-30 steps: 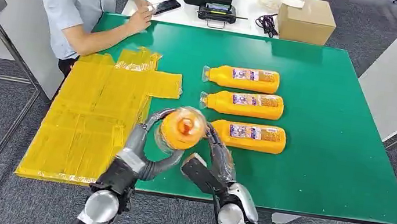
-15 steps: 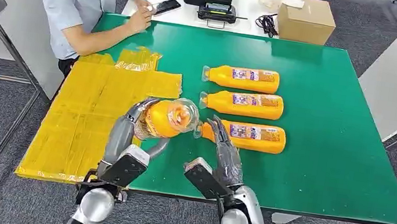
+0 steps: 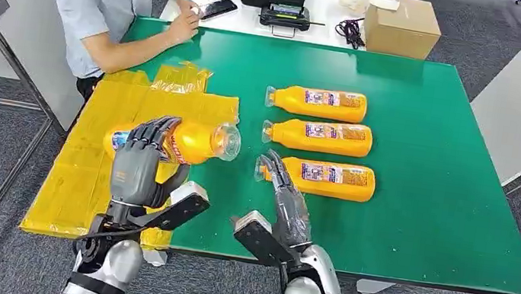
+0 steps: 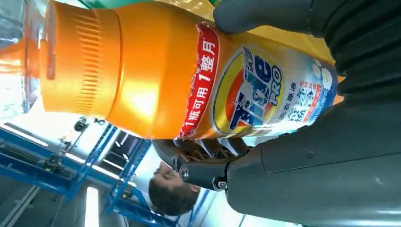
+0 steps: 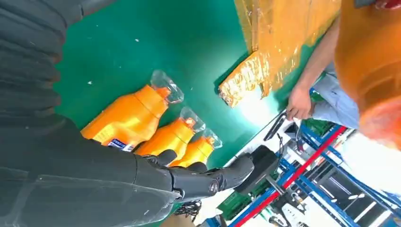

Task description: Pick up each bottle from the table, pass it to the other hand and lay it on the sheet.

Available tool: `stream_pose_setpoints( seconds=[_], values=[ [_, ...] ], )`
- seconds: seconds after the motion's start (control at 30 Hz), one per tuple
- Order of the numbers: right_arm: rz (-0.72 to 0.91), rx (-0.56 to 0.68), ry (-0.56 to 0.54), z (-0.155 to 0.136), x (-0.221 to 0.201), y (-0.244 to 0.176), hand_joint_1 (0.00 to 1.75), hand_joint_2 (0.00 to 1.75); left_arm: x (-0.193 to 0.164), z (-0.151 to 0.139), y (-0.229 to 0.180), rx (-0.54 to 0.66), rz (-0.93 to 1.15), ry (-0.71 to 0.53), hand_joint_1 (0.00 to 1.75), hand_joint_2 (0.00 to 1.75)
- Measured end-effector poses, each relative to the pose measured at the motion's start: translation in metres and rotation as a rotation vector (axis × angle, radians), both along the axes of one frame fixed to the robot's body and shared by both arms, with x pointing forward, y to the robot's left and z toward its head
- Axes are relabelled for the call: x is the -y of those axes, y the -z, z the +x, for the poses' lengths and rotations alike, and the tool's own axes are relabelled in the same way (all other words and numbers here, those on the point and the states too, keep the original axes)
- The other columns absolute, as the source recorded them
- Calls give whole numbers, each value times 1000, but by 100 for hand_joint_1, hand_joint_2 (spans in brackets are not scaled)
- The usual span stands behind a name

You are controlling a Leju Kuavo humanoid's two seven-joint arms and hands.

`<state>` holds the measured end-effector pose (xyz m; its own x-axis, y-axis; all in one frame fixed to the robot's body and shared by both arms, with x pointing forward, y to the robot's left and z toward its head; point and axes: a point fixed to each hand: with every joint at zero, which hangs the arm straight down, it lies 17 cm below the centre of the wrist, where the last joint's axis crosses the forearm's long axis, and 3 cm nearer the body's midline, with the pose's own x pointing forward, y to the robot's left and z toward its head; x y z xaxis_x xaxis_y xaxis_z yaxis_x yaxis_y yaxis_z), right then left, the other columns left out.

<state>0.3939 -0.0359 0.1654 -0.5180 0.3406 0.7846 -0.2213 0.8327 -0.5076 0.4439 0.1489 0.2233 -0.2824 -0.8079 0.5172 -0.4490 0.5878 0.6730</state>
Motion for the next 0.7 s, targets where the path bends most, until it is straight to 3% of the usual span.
stream_pose_setpoints(
  seconds=[0.2,0.37,0.7],
  values=[
    [16,9,10,-4,6,-1,0,175,-9,11,21,-69,225,-116,175,175],
    [28,9,30,-6,18,3,0,175,-29,23,63,-214,288,-200,175,175],
    [42,8,39,-10,28,9,0,175,-10,32,131,-387,449,-103,175,175]
  ],
)
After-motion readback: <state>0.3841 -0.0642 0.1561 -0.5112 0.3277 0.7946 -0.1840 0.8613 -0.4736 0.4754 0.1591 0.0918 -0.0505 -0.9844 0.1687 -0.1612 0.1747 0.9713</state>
